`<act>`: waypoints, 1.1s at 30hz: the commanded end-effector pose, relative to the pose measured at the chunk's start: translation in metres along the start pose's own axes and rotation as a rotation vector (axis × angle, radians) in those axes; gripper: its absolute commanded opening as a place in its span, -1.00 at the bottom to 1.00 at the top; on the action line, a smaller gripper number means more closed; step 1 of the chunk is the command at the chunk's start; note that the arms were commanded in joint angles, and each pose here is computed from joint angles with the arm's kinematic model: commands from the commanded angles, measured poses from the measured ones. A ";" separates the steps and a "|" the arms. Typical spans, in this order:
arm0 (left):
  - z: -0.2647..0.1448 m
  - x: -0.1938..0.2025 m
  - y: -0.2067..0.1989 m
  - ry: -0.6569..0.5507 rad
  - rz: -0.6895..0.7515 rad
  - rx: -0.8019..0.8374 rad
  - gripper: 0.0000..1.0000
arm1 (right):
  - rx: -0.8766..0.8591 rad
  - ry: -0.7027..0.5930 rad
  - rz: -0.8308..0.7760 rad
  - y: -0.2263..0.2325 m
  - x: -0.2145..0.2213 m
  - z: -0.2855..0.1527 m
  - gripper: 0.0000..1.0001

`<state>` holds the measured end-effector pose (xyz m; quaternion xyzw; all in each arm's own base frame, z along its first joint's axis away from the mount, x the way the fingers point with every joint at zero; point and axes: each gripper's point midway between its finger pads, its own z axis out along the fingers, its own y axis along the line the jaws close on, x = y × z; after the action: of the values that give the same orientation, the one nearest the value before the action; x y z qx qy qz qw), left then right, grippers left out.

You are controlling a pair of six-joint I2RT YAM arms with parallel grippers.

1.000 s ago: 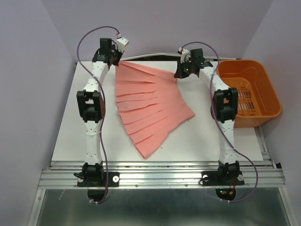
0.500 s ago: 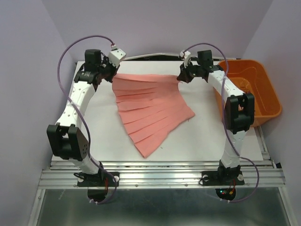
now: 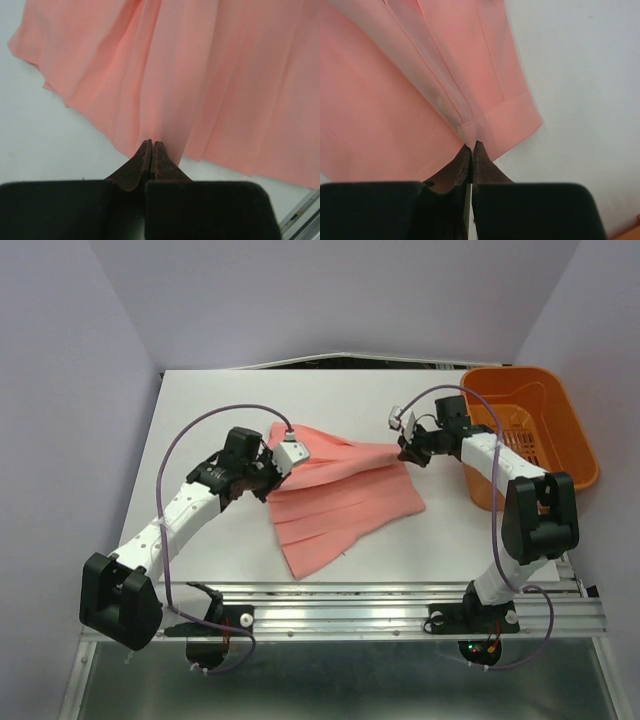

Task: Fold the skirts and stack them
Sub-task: Fold the skirt

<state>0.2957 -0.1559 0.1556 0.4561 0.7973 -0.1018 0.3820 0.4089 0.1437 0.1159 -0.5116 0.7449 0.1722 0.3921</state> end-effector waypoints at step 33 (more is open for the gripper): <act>0.043 0.028 -0.029 0.184 0.106 0.157 -1.00 | 0.113 0.094 -0.026 0.002 0.039 0.001 -0.99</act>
<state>0.2806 -0.1738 0.0638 0.5347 0.8036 -0.1002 0.2415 0.3616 0.1221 0.0391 -0.5199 0.7755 0.1481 0.3260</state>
